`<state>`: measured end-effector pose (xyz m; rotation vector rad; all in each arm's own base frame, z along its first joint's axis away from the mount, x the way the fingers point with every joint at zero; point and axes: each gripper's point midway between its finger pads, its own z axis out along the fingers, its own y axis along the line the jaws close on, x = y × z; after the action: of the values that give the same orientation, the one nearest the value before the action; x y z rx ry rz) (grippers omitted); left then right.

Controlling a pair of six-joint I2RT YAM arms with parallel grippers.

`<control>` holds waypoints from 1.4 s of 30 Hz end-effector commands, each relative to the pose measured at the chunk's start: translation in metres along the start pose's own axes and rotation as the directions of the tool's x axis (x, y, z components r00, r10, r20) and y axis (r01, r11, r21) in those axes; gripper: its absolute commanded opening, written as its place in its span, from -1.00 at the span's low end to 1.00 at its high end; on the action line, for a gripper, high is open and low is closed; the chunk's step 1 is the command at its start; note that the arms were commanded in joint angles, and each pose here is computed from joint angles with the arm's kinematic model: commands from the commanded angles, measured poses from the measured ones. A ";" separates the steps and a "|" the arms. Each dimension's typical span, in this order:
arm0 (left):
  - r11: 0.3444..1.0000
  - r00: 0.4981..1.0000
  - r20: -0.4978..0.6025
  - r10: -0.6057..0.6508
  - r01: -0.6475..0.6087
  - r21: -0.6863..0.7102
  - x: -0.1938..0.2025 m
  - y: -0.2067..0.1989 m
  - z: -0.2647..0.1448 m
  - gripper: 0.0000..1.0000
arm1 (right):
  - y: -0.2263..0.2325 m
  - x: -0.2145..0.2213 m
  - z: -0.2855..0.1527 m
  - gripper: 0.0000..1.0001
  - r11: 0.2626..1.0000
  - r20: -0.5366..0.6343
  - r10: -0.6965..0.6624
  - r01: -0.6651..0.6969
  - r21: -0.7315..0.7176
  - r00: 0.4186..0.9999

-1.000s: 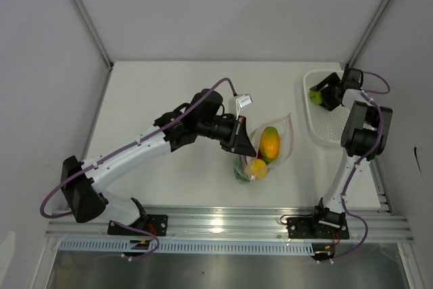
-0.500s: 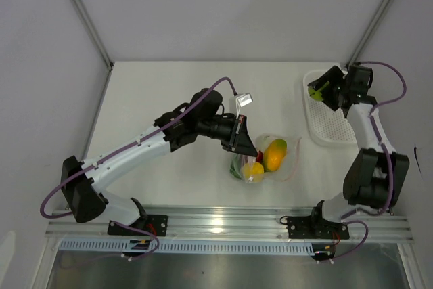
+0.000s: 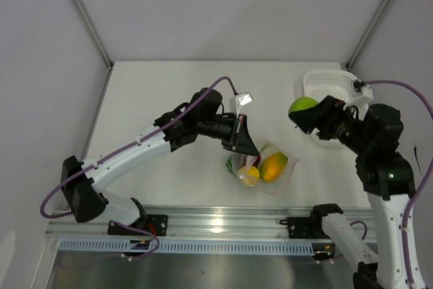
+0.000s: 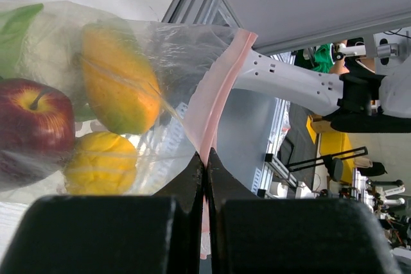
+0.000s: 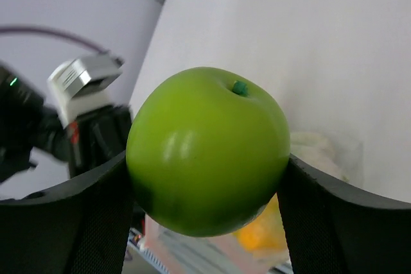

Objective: Place the food in the zip-top bag and seal the zipper
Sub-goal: Place the fake fruit in the zipper food storage bag.

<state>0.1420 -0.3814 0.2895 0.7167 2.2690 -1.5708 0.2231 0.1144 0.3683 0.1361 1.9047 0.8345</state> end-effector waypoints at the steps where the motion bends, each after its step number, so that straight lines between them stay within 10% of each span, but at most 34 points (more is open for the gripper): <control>1: 0.998 0.999 0.037 0.027 -0.029 0.055 -0.010 -0.020 -0.010 -0.99 | 0.027 0.041 -0.037 -0.57 0.991 -0.145 -0.031 0.012 -0.135 0.989; 5: 0.998 0.999 0.037 0.026 -0.028 0.053 -0.010 -0.020 -0.009 -0.99 | 0.067 0.082 -0.073 -0.53 0.916 -0.291 -0.065 -0.059 -0.397 0.954; 14: 0.998 0.998 0.053 0.027 -0.029 0.047 -0.013 -0.021 -0.011 -0.99 | 0.068 0.112 -0.089 -0.53 0.892 -0.378 -0.042 -0.136 -0.432 0.925; 31: 1.000 0.998 0.063 0.008 -0.009 0.015 -0.015 -0.016 -0.011 -0.99 | 0.017 0.152 -0.034 -0.63 0.981 -0.509 -0.046 -0.058 -0.187 0.859; 42: 1.000 0.998 0.059 0.011 -0.013 0.026 -0.018 -0.019 -0.009 -0.99 | 0.000 0.154 -0.012 -0.27 0.995 -0.517 -0.091 0.052 -0.091 0.851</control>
<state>0.1435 -0.3814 0.2894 0.6897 2.2809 -1.5655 0.1221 0.1814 0.2471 -0.2532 2.4017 1.0585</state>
